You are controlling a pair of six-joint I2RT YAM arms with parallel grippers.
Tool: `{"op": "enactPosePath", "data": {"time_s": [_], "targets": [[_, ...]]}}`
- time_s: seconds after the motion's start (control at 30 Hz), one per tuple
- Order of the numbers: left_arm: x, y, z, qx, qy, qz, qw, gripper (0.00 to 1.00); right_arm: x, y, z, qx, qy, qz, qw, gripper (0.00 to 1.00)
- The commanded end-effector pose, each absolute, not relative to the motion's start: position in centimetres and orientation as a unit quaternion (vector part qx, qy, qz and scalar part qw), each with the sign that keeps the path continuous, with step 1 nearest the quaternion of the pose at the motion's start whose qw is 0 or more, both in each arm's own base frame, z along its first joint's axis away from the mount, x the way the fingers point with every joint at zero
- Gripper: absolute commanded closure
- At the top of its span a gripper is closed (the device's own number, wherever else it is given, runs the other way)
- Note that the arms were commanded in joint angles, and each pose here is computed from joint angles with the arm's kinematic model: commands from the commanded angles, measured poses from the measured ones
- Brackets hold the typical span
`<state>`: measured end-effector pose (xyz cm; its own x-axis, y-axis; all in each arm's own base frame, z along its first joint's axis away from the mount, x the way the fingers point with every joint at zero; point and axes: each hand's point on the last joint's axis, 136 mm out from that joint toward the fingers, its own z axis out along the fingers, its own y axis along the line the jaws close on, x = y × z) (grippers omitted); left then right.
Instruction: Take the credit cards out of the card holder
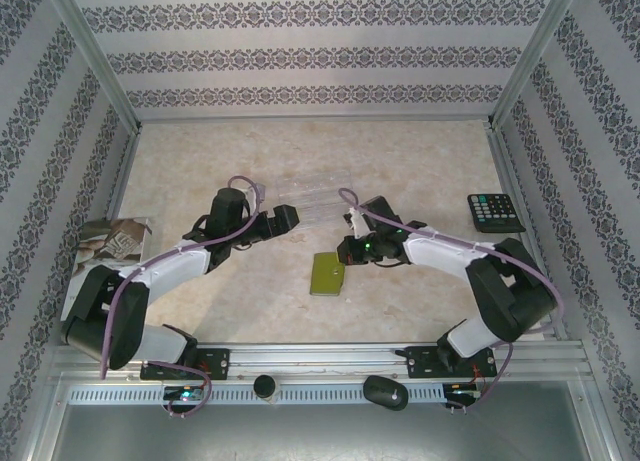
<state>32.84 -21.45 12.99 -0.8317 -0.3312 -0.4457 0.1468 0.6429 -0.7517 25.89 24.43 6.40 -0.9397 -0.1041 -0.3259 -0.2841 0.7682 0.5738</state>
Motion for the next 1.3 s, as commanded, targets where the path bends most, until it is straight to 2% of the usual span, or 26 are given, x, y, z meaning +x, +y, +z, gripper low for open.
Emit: {"op": "enactPosePath", "data": {"time_s": [0.0, 0.33, 0.5, 0.83, 0.93, 1.03, 1.17, 1.27], "targets": [[32.5, -24.1, 15.2, 0.004, 0.828, -0.478, 0.293, 0.04, 26.5, 25.2, 10.9, -0.146, 0.901, 0.371, 0.172, 1.00], [32.2, -26.4, 18.9, 0.045, 0.724, -0.606, 0.328, 0.15, 27.2, 25.7, 20.7, -0.165, 0.824, 0.493, 0.227, 1.00], [31.6, -26.7, 21.2, 0.069, 0.674, -0.649, 0.346, 0.15, 27.5, 25.6, 25.2, -0.166, 0.788, 0.534, 0.259, 1.00], [30.1, -27.5, 23.6, 0.105, 0.635, -0.682, 0.348, 0.21, 28.8, 26.5, 29.3, -0.168, 0.750, 0.572, 0.288, 1.00], [29.4, -28.2, 24.4, 0.118, 0.628, -0.689, 0.342, 0.28, 29.6, 26.9, 29.5, -0.165, 0.744, 0.579, 0.290, 1.00], [29.2, -28.4, 24.7, 0.120, 0.625, -0.692, 0.340, 0.43, 30.2, 27.3, 29.3, -0.162, 0.746, 0.578, 0.289, 1.00], [29.2, -28.3, 25.0, 0.113, 0.624, -0.694, 0.341, 0.68, 31.2, 26.9, 28.7, -0.143, 0.755, 0.568, 0.295, 1.00], [29.5, -28.2, 25.0, 0.103, 0.629, -0.692, 0.340, 0.80, 31.8, 26.6, 28.3, -0.131, 0.765, 0.554, 0.301, 1.00]]}}
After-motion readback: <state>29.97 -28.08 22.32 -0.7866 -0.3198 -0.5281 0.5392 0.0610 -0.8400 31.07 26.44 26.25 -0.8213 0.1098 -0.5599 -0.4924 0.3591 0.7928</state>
